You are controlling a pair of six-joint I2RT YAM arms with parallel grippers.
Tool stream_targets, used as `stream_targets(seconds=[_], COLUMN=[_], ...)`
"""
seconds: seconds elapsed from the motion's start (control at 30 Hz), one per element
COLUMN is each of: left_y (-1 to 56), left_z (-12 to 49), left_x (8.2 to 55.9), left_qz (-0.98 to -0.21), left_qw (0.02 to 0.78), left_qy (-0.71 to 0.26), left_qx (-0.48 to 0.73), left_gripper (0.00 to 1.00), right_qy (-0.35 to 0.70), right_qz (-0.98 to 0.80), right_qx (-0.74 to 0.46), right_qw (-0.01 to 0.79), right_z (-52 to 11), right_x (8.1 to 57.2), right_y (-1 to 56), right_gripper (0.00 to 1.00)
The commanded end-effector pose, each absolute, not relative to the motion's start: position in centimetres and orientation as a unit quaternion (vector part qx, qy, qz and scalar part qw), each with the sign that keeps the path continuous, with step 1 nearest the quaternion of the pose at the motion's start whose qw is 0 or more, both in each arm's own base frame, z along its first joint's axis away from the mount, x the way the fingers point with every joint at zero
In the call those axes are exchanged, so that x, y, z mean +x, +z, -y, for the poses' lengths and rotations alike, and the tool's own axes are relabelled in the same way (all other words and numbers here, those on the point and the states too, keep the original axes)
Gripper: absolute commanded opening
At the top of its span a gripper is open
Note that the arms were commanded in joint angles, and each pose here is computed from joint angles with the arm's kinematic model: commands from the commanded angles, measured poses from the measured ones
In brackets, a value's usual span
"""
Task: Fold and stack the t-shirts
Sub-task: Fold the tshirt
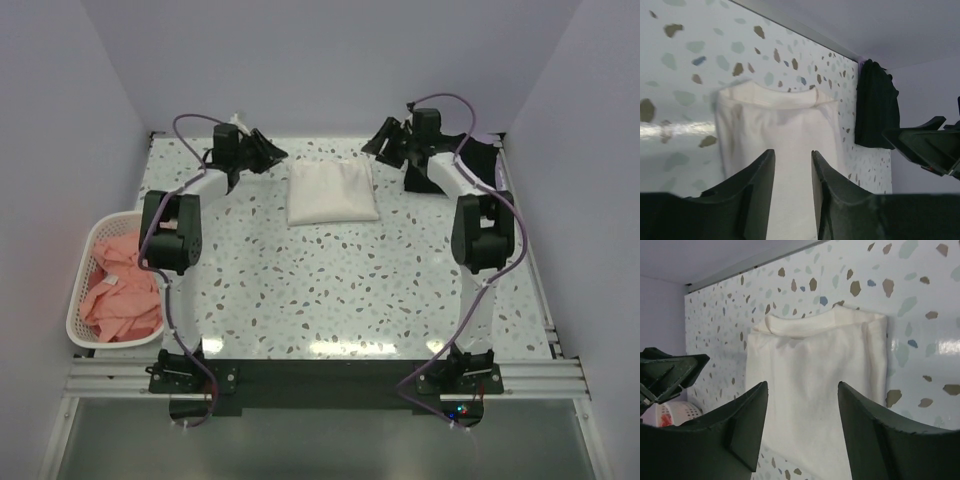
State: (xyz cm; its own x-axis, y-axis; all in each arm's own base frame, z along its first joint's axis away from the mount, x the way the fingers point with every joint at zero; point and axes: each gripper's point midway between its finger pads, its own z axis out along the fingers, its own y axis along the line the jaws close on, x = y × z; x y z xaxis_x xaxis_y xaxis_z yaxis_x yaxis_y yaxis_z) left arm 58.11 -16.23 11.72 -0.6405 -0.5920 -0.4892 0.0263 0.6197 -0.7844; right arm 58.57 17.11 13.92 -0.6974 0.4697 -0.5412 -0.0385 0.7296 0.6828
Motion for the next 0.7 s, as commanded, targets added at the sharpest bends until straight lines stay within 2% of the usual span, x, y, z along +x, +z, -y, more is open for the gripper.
stream_targets(seconds=[0.0,0.07,0.23,0.47,0.67], left_y=[15.7,14.0,8.7,4.1,1.3], left_z=[22.6,24.8,26.8,28.1,27.7], left_x=[56.1,55.3,53.7,50.3,46.5], left_qz=[-0.801,-0.821,-0.862,-0.907,-0.931], left_qw=[0.419,0.403,0.362,0.326,0.295], left_qy=[-0.412,-0.392,-0.333,-0.239,-0.176], left_qx=[-0.112,-0.104,-0.12,-0.118,-0.124], left_gripper=[0.39,0.27,0.07,0.02,0.0], right_qy=[0.308,0.279,0.217,0.15,0.14], right_qz=[-0.859,-0.875,-0.901,-0.936,-0.944], right_qx=[0.08,0.06,0.074,0.078,0.09], right_qw=[0.401,0.39,0.369,0.31,0.285], right_z=[-20.0,-21.6,-21.6,-21.0,-19.9], right_x=[56.6,55.0,53.5,49.7,46.0], right_y=[14.6,13.2,9.7,4.7,2.4], right_gripper=[0.59,0.55,0.46,0.41,0.41])
